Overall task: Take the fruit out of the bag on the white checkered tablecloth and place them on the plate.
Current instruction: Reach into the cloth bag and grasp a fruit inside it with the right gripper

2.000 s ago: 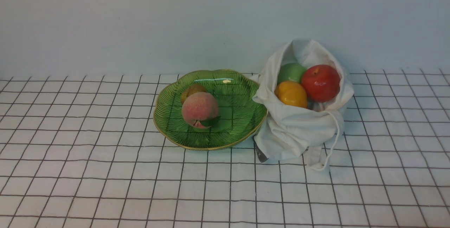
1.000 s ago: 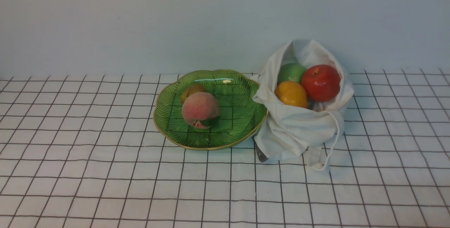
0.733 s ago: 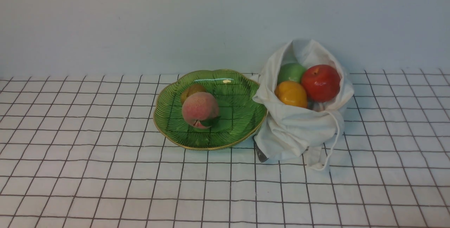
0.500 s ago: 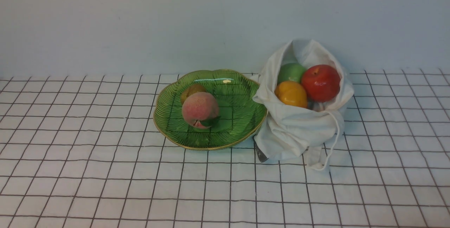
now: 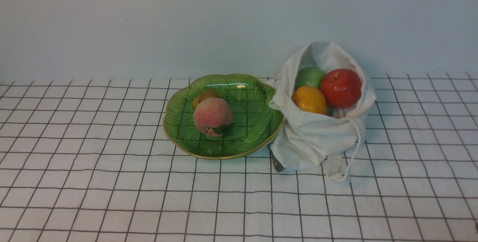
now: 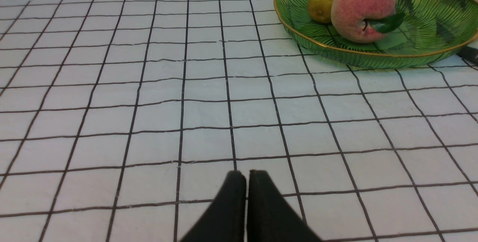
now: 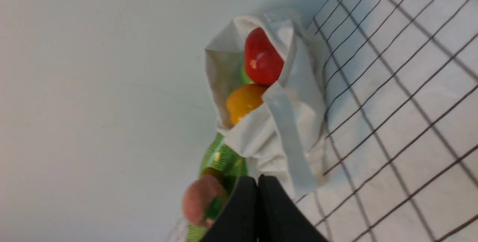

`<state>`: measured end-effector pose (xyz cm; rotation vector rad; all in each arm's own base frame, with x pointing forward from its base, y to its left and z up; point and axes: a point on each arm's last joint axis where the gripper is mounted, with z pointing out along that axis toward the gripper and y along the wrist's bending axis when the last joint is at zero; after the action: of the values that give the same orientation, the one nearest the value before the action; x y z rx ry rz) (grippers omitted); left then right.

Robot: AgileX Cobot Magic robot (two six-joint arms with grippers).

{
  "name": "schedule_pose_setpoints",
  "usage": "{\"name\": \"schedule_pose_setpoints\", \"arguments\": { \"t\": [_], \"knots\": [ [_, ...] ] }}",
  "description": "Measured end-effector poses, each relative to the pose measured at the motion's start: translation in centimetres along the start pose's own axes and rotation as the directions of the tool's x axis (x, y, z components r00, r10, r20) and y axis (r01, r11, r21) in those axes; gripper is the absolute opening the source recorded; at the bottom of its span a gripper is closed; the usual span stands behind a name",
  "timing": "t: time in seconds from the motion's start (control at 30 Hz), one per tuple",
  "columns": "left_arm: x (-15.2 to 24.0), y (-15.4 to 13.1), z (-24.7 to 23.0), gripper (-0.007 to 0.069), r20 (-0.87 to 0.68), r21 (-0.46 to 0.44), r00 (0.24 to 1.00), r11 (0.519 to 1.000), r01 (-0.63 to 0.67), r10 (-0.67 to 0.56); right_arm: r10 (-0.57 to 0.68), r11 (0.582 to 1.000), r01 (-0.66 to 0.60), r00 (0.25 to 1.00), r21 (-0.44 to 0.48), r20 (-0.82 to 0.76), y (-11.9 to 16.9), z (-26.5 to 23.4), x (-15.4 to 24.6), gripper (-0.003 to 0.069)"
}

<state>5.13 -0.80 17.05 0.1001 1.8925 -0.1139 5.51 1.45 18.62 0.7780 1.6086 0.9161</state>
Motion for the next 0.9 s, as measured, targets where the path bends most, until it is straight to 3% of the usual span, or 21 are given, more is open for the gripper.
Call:
{"name": "schedule_pose_setpoints", "arguments": {
  "t": [0.23,0.33,0.43,0.5,0.57,0.63,0.67,0.7,0.77,0.8,0.83,0.9],
  "knots": [
    [0.0,0.0,0.0,-0.0008,0.0,0.0,1.0,1.0,0.0,0.0,0.062,0.998,-0.062,0.998,-0.018,0.0,0.2,0.0,0.0,-0.0015],
    [0.0,0.0,0.0,-0.0008,0.0,0.0,1.0,1.0,0.0,0.0,-0.081,0.996,0.08,0.997,-0.045,-0.02,1.5,-0.4,-0.3,-0.0015],
    [0.0,0.0,0.0,-0.0008,0.0,0.0,1.0,1.0,0.0,0.0,-0.283,0.949,0.29,0.957,-0.123,0.069,4.9,-1.7,-2.1,-0.0015],
    [0.0,0.0,0.0,-0.0008,0.0,0.0,1.0,1.0,0.0,0.0,-0.413,0.887,0.436,0.896,-0.153,0.16,7.6,-2.9,-3.5,-0.0015],
    [0.0,0.0,0.0,-0.0008,0.0,0.0,1.0,1.0,0.0,0.0,-0.55,0.804,0.581,0.807,-0.127,0.216,10.2,-3.7,-5.0,-0.0015],
    [0.0,0.0,0.0,-0.0008,0.0,0.0,1.0,1.0,0.0,0.0,-0.678,0.717,0.694,0.716,-0.063,0.167,11.7,-3.5,-6.0,-0.0015],
    [0.0,0.0,0.0,-0.0008,0.0,0.0,1.0,1.0,0.0,0.0,-0.701,0.7,0.713,0.698,-0.049,0.142,12.1,-3.2,-6.3,-0.0015],
    [0.0,0.0,0.0,-0.0008,0.0,0.0,1.0,1.0,0.0,0.0,-0.774,0.633,0.774,0.633,0.008,0.011,12.5,-2.3,-6.8,-0.0015],
    [0.0,0.0,0.0,-0.0008,0.0,0.0,1.0,1.0,0.0,0.0,-0.792,0.577,0.809,0.587,0.109,-0.168,12.5,-0.7,-7.6,-0.0015],
    [0.0,0.0,0.0,-0.0008,0.0,0.0,1.0,1.0,0.0,0.0,-0.783,0.573,0.815,0.576,0.088,-0.235,12.4,-0.3,-7.7,-0.0015],
    [0.0,0.0,0.0,-0.0008,0.0,0.0,1.0,1.0,0.0,0.0,-0.735,0.527,0.837,0.536,0.148,-0.416,11.7,1.1,-8.2,-0.0015],
    [0.0,0.0,0.0,-0.0008,0.0,0.0,1.0,1.0,0.0,0.0,-0.656,0.509,0.84,0.52,0.188,-0.546,11.2,2.7,-8.5,-0.0015]
  ]
}}
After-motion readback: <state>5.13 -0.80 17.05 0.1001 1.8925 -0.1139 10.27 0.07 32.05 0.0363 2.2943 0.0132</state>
